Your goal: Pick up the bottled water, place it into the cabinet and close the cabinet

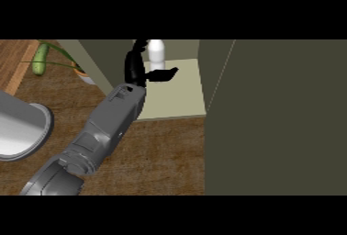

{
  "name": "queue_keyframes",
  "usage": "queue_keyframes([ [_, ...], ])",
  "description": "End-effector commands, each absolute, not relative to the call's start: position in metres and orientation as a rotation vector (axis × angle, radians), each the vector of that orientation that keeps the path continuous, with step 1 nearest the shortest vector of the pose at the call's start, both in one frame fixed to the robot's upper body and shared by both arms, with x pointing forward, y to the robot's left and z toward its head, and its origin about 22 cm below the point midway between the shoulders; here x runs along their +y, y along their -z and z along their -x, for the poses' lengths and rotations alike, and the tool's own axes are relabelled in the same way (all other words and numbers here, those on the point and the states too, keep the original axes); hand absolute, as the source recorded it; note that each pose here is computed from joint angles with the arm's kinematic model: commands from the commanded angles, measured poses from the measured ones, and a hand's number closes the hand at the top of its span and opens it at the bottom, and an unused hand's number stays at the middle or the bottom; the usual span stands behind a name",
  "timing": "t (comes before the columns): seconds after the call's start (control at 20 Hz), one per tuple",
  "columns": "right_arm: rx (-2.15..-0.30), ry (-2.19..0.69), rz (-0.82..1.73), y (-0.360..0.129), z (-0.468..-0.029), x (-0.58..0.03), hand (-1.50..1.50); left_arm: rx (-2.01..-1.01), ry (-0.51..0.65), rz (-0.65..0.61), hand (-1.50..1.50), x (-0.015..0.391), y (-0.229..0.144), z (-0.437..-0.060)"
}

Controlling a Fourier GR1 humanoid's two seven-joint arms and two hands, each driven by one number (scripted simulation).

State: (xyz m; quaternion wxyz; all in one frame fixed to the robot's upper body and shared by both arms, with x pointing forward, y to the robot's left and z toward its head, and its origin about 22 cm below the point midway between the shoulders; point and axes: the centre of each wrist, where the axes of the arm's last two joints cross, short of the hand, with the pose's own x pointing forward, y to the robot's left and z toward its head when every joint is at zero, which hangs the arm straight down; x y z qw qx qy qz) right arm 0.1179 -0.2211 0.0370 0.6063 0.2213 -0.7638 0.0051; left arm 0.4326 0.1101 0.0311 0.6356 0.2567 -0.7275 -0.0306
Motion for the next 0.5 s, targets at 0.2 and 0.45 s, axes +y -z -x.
queue_keyframes([
  [0.2, -1.76, -0.004, -0.503, -0.039, -0.123, -0.217, -1.5, -1.633, 0.093, -0.67, -1.5, 0.149, -0.03, -0.438],
  [0.45, -1.754, -0.02, -0.506, -0.032, -0.114, -0.214, -1.5, -1.733, 0.062, -0.574, -1.5, 0.16, -0.024, -0.435],
])
